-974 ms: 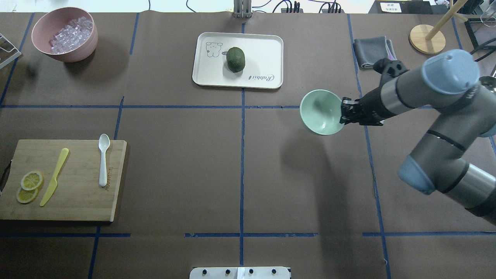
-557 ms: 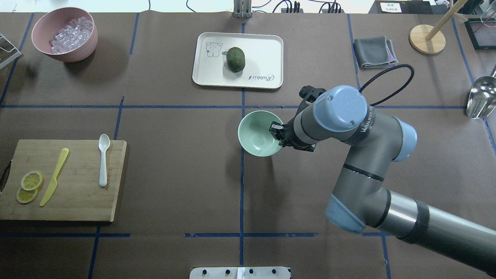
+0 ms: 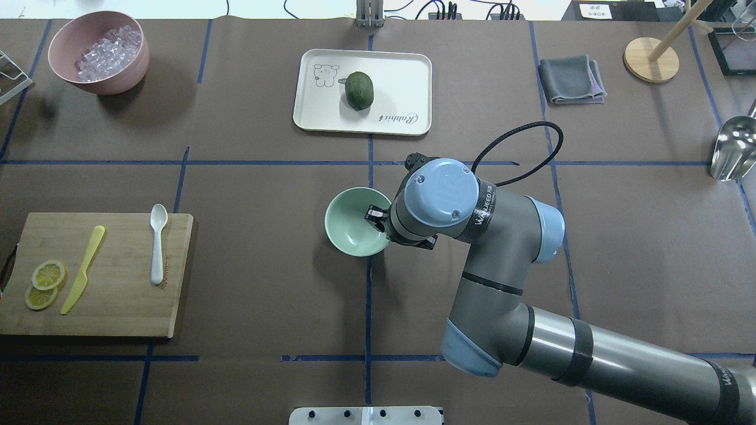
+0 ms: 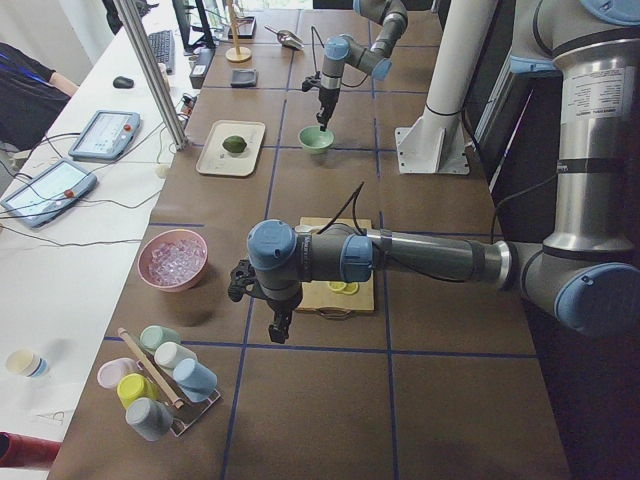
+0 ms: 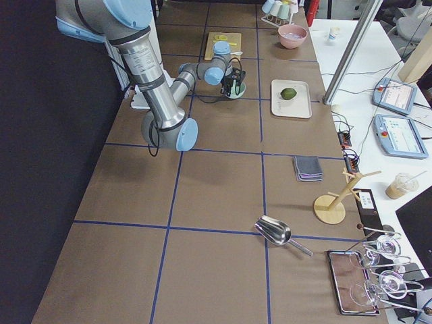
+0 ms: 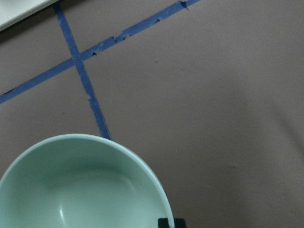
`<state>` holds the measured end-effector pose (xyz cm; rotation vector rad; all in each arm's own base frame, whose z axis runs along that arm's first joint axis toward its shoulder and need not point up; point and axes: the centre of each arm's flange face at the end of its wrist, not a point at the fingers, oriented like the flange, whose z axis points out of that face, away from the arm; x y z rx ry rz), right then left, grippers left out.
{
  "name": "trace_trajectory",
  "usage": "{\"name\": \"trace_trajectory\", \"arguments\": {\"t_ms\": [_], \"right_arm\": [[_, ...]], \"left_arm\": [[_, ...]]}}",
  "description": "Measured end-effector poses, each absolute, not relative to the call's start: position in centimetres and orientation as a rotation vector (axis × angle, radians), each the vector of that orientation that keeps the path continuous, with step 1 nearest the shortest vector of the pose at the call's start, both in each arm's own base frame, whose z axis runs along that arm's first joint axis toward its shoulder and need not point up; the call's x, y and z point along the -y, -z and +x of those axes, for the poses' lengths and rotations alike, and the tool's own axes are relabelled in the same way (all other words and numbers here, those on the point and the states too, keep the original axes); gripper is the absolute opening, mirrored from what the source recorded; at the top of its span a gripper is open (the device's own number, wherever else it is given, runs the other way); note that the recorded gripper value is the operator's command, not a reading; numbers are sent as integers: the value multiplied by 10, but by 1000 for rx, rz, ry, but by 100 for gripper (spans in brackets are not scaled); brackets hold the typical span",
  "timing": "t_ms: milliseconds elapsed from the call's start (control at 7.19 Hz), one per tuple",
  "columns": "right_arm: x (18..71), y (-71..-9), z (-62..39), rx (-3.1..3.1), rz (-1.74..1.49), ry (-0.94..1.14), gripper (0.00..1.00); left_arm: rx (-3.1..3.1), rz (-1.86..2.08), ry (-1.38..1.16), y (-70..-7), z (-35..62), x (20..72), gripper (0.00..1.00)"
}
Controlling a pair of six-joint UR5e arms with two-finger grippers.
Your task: Place spoon in bowl
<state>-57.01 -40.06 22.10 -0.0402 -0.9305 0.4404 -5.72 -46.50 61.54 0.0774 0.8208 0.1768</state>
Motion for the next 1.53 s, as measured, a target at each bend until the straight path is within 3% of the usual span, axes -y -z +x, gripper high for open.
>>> {"name": "trace_trajectory", "arguments": {"t_ms": [139,278,557,974,1530], "right_arm": [[400,-222,-571,929,-40,-437,67],[400,-223,-571,926,-39,-432,100],[415,-221,-556,935,-36,-434,100],[496,-225,-449,924,-33,-344,100],[575,-360,-232,796,88,-48,100]], "left_arm": [[-821,77,-177,-615,-57,465,100],[-821,79,-178,-615,-57,465,100],[-820,87,-182,-612,-57,467,100],[-810,152,-224,-591,-52,479,100],[-808,183,-237,-573,-43,503,100]]}}
